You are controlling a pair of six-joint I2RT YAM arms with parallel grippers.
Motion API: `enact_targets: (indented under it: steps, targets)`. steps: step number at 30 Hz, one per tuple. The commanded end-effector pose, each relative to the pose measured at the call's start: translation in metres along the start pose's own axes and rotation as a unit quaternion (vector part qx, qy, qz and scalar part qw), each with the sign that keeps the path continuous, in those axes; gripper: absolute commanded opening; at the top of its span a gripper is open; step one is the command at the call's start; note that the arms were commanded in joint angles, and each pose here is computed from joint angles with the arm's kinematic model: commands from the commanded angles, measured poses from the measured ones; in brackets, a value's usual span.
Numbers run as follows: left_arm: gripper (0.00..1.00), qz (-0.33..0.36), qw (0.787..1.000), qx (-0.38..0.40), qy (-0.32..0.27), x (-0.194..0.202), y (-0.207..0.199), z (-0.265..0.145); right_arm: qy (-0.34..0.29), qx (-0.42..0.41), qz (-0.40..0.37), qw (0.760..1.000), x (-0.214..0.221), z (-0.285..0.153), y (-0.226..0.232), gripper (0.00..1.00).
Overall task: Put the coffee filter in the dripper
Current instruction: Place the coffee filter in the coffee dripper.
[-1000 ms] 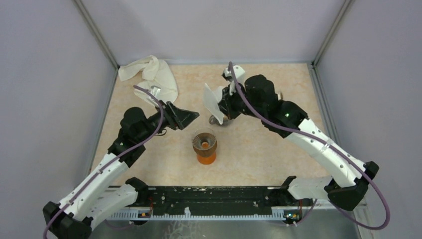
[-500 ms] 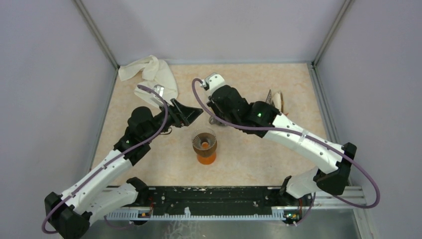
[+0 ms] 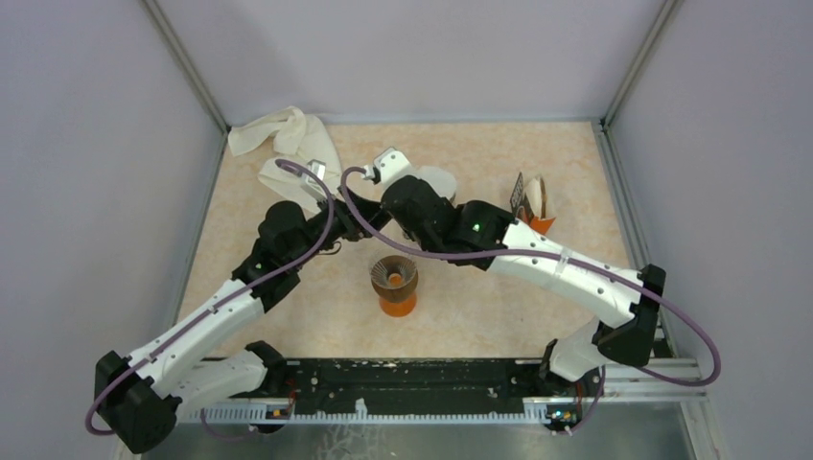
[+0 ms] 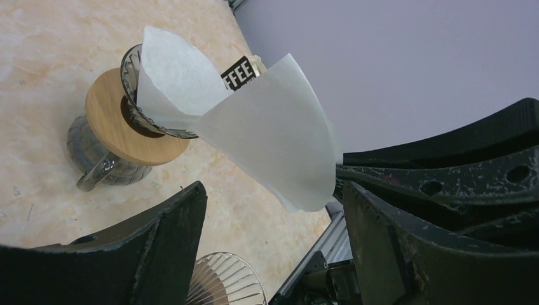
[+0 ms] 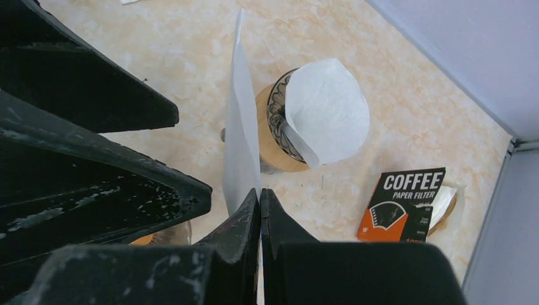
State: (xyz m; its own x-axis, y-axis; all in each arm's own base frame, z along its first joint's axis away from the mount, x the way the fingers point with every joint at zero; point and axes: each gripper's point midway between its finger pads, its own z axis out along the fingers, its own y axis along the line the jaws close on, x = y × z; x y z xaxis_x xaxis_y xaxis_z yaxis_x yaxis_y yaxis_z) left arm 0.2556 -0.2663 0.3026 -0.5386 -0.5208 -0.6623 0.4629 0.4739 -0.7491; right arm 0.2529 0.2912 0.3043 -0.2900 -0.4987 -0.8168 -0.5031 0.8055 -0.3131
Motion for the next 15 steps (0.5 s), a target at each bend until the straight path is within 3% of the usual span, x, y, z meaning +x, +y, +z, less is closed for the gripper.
enact_targets:
  steps: [1,15]
  targets:
    - [0.84,0.002,1.000,0.018,-0.026,-0.014,-0.015,0.003,-0.033,0.024,0.001,0.999,-0.027,-0.009,-0.005,0.00]
    - [0.78,0.009,0.999,-0.039,-0.024,-0.003,0.016,0.004,-0.036,0.037,-0.019,0.998,-0.034,-0.011,0.005,0.00]
